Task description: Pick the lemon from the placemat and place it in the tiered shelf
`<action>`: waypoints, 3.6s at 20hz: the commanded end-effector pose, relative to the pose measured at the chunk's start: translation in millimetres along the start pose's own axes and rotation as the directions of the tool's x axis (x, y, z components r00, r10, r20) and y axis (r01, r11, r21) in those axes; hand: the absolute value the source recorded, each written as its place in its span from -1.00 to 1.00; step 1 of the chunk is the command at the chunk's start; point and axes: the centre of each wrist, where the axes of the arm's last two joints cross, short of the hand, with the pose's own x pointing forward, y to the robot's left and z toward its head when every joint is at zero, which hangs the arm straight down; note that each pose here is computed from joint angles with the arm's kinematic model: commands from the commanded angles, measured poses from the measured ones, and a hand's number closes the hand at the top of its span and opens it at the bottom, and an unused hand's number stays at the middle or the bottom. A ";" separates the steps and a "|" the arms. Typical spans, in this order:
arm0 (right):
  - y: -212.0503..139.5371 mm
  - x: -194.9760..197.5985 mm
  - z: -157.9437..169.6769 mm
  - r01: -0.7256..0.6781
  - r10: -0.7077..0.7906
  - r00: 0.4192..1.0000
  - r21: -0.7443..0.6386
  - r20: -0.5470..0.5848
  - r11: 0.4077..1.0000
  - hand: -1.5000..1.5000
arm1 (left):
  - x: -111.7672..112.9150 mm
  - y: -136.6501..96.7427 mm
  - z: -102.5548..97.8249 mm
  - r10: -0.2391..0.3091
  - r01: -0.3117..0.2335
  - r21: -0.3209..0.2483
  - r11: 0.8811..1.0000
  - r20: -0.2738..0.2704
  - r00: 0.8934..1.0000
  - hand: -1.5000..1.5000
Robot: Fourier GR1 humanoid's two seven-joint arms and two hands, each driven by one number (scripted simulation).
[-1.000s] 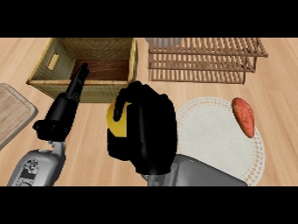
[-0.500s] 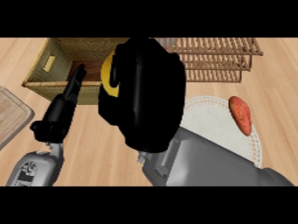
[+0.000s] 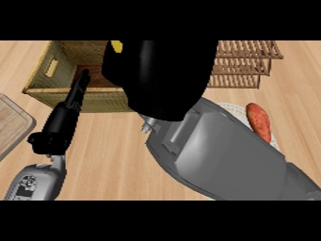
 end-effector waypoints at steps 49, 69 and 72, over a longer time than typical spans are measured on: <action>37.6 -141.8 -154.9 -0.246 0.160 0.942 -0.283 -0.297 0.927 -1.00 | -36.2 -5.2 17.0 0.022 -0.025 -0.011 1.000 -0.176 0.984 0.00; 9.0 -125.4 -143.1 0.109 -0.196 0.941 -0.303 -0.276 0.947 -1.00 | -24.4 -17.4 16.3 0.028 -0.030 -0.004 1.000 -0.195 0.980 0.00; -4.5 -112.2 -154.0 0.164 -0.290 0.916 -0.402 -0.277 0.901 -1.00 | -32.8 -18.7 14.7 0.018 -0.021 -0.017 1.000 -0.185 0.983 0.00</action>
